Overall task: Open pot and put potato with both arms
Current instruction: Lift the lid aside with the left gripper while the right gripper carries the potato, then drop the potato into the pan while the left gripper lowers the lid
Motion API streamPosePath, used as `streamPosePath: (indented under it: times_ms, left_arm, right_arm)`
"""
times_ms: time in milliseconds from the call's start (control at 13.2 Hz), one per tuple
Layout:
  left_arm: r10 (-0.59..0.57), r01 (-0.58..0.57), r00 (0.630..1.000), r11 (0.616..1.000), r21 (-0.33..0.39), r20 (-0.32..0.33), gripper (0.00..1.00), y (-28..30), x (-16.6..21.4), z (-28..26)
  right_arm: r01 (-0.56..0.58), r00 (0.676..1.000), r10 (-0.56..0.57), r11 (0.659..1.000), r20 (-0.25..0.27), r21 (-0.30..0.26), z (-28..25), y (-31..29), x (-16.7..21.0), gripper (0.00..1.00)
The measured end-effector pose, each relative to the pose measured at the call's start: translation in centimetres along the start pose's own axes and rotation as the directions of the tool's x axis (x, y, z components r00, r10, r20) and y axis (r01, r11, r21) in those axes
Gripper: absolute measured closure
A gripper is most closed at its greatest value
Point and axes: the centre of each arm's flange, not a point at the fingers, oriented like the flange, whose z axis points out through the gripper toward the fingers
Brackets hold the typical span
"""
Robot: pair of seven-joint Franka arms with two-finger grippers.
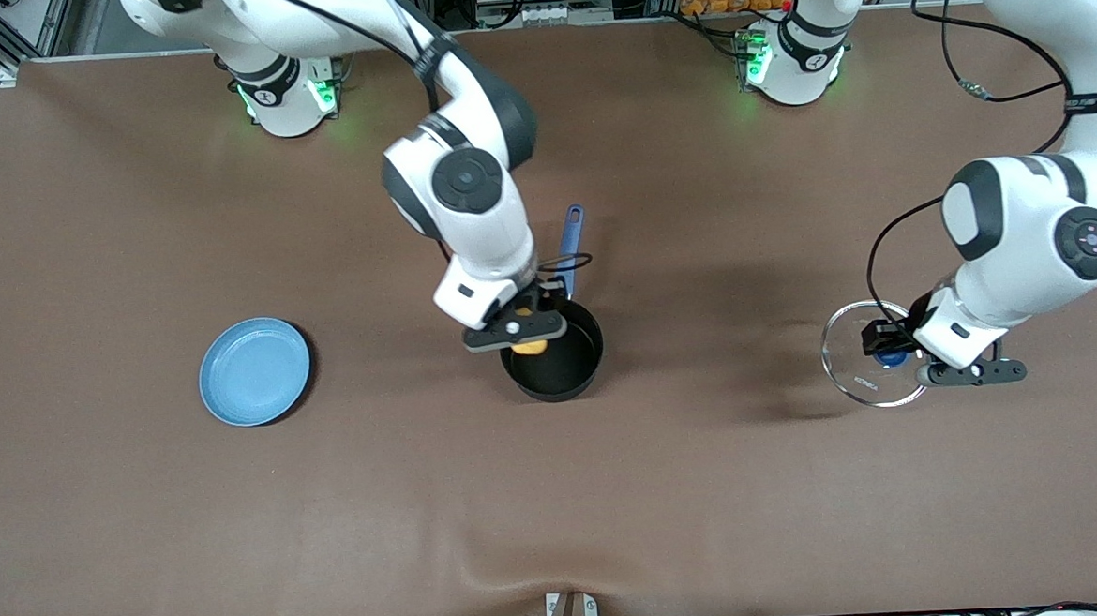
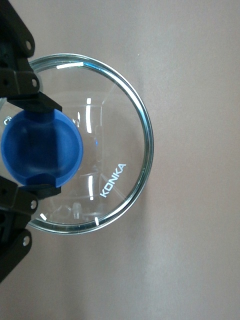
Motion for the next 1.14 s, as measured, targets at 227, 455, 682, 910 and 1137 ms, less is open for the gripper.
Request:
streamPosePath:
  times_ms: [227,455,682,910,1137]
  left_arm:
    - [0.001,-0.001,1.000,1.000,0.003,-0.025,0.40,0.0,-1.9,3.0]
    - [-0.002,0.002,1.000,1.000,0.006,-0.031,0.40,-0.2,-3.2,4.7]
    - [-0.020,0.020,0.999,1.000,-0.004,-0.037,0.40,-0.4,-4.1,5.8]
    - [-0.055,0.054,0.998,0.998,-0.026,-0.028,0.40,-0.5,-4.8,6.5]
    - [-0.069,0.067,0.996,0.997,-0.030,-0.049,0.40,-0.7,-5.3,7.1]
  right_arm:
    - [0.009,1.000,-0.008,1.000,-0.025,0.011,4.5,-0.7,0.1,0.47]
    - [0.013,0.999,-0.013,1.000,-0.029,0.011,6.7,-1.0,0.0,0.47]
    - [0.021,1.000,-0.021,1.000,-0.018,0.002,8.9,-1.3,-0.6,0.47]
    - [0.024,1.000,-0.024,1.000,0.003,-0.013,11.3,-1.4,-1.2,0.47]
    - [-0.006,1.000,0.006,1.000,-0.007,-0.008,12.9,-1.6,-1.5,0.47]
